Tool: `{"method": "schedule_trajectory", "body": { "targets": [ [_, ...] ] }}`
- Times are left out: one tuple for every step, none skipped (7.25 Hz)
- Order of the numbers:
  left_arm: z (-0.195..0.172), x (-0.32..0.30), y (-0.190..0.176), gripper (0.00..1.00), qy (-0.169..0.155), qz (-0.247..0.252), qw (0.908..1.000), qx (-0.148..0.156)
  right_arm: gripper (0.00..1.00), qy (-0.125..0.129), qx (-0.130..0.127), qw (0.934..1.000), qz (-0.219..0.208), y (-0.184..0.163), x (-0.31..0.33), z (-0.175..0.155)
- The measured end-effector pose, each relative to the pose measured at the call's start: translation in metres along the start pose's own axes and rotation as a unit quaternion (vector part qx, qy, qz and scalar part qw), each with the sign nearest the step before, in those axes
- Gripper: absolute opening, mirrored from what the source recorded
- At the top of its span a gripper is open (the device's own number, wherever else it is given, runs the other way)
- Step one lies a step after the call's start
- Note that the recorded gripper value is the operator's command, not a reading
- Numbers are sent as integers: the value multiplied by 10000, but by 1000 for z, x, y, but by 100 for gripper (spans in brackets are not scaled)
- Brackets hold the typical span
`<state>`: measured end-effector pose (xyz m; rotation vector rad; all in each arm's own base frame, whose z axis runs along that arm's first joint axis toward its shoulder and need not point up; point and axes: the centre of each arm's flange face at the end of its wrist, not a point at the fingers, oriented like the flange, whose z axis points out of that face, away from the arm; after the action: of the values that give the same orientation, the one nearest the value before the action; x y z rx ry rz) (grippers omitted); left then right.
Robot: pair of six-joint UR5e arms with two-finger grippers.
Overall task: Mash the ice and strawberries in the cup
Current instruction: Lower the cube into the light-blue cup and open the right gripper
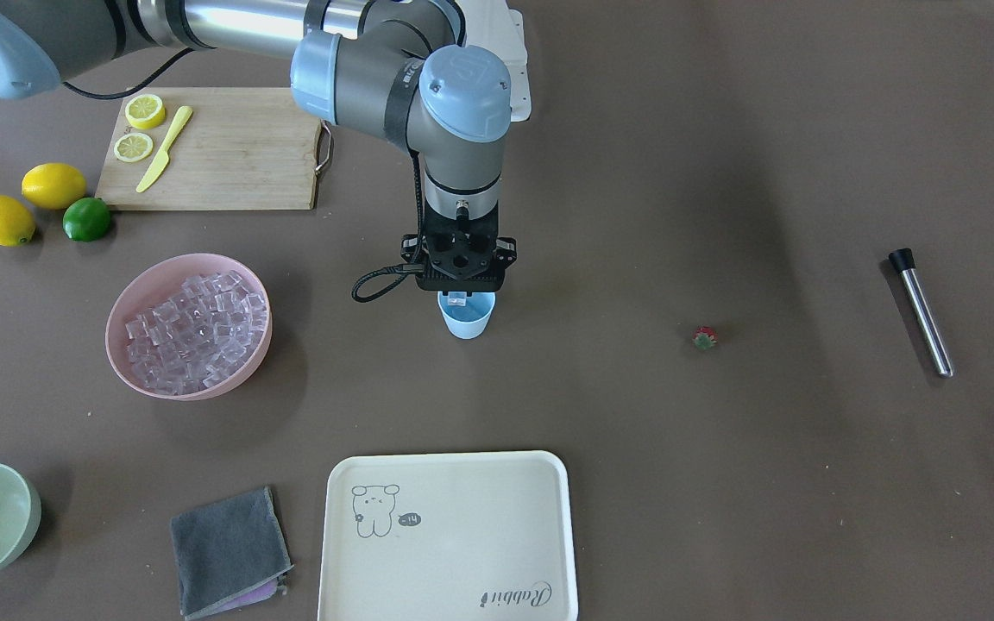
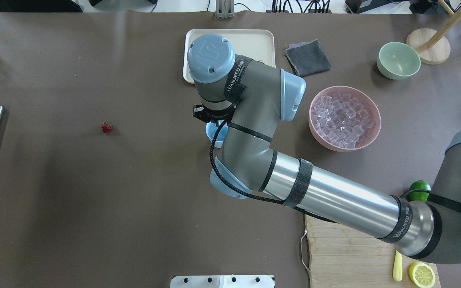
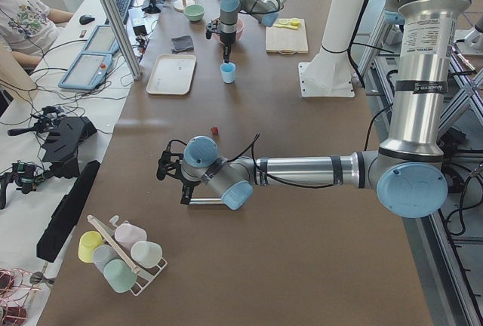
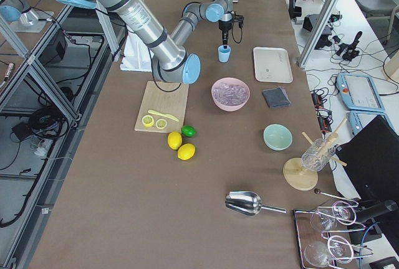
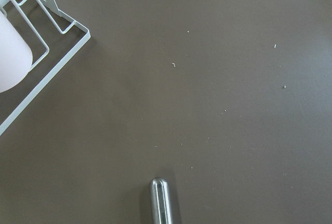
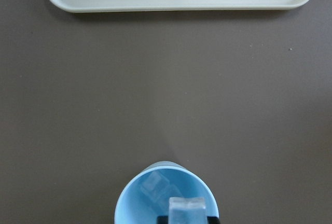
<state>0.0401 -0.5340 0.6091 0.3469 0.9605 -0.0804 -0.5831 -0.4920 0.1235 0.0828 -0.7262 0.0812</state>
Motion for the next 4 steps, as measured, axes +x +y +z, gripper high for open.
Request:
{"method": "schedule_trajectory", "body": {
  "targets": [
    [0, 0, 0, 97, 11, -4, 10000, 10, 10, 16, 8, 10000, -13, 3, -1, 2],
    [0, 0, 1, 97, 15, -4, 10000, 14, 34, 30, 22, 10000, -28, 5, -2, 4],
    [0, 0, 2, 97, 18, 1, 10000, 21, 58, 34, 34, 10000, -40, 6, -3, 5],
    [0, -1, 2, 97, 21, 8, 10000, 29, 84, 34, 49, 10000, -49, 6, -4, 6]
  ]
}}
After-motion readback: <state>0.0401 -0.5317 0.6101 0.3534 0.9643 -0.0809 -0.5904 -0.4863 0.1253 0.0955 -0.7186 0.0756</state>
